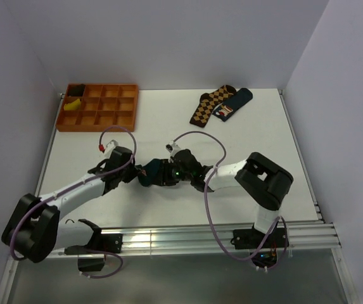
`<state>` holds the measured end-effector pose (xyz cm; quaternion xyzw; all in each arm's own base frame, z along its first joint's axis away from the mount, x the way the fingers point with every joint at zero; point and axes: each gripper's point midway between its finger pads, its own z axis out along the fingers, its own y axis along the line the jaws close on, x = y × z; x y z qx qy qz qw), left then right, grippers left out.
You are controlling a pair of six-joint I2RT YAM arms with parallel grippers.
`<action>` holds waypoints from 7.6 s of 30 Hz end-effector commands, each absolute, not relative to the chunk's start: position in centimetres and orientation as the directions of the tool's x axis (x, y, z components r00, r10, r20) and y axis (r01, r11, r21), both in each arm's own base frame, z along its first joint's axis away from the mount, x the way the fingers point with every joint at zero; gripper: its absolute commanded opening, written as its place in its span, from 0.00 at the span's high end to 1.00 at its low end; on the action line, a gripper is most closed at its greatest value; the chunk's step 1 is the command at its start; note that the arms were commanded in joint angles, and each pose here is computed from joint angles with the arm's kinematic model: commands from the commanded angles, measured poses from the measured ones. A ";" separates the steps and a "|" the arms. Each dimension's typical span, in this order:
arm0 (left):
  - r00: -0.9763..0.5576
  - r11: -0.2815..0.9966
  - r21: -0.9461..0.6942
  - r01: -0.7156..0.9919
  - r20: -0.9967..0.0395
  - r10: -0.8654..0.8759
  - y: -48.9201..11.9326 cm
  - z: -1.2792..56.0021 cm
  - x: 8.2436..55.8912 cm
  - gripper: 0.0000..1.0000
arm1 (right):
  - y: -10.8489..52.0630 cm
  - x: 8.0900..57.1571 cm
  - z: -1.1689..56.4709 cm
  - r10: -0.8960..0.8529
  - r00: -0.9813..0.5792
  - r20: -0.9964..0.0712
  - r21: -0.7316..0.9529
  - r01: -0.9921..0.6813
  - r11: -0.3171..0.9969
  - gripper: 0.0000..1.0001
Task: Roll the socks
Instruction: Roll the sock at the center of the board.
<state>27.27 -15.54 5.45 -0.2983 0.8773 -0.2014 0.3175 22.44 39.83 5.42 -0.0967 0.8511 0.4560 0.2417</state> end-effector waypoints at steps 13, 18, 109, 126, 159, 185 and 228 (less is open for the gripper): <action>-0.780 0.914 -0.209 -0.348 -0.476 -0.406 -17.2 2.7 27.4 1.00 | 36.7 24.5 5.2 0.098 -0.725 -0.681 0.574 -0.446 0.686 0.59; -0.768 0.909 -0.237 -0.341 -0.488 -0.415 -17.2 3.6 27.3 1.00 | 35.5 26.0 7.4 0.157 -0.681 -0.715 0.574 -0.444 0.688 0.62; -0.671 0.762 -0.502 -0.409 -0.401 -0.624 -15.2 3.5 24.8 0.73 | 42.3 21.3 1.4 -0.279 -0.496 -0.822 0.174 -0.686 0.706 1.00; -0.573 0.651 -0.656 -0.382 -0.385 -0.724 -14.5 5.2 25.2 0.50 | 40.4 21.4 -0.8 -0.155 -0.878 -0.453 0.677 -0.452 0.581 1.00; -0.468 0.429 -0.868 -0.251 -0.279 -0.838 -16.0 7.1 26.1 0.44 | 37.6 20.5 -4.6 0.021 -0.996 -0.087 0.842 -0.062 0.536 1.00; -0.535 0.487 -0.826 -0.285 -0.284 -0.796 -17.0 3.8 26.5 0.51 | 37.3 20.9 -4.6 0.004 -0.991 -0.134 0.821 -0.109 0.561 0.96; -0.628 0.685 -0.663 -0.301 -0.403 -0.666 -18.9 2.9 26.5 1.00 | 37.6 23.8 8.0 -0.243 -0.334 -0.911 0.051 -0.675 0.736 0.36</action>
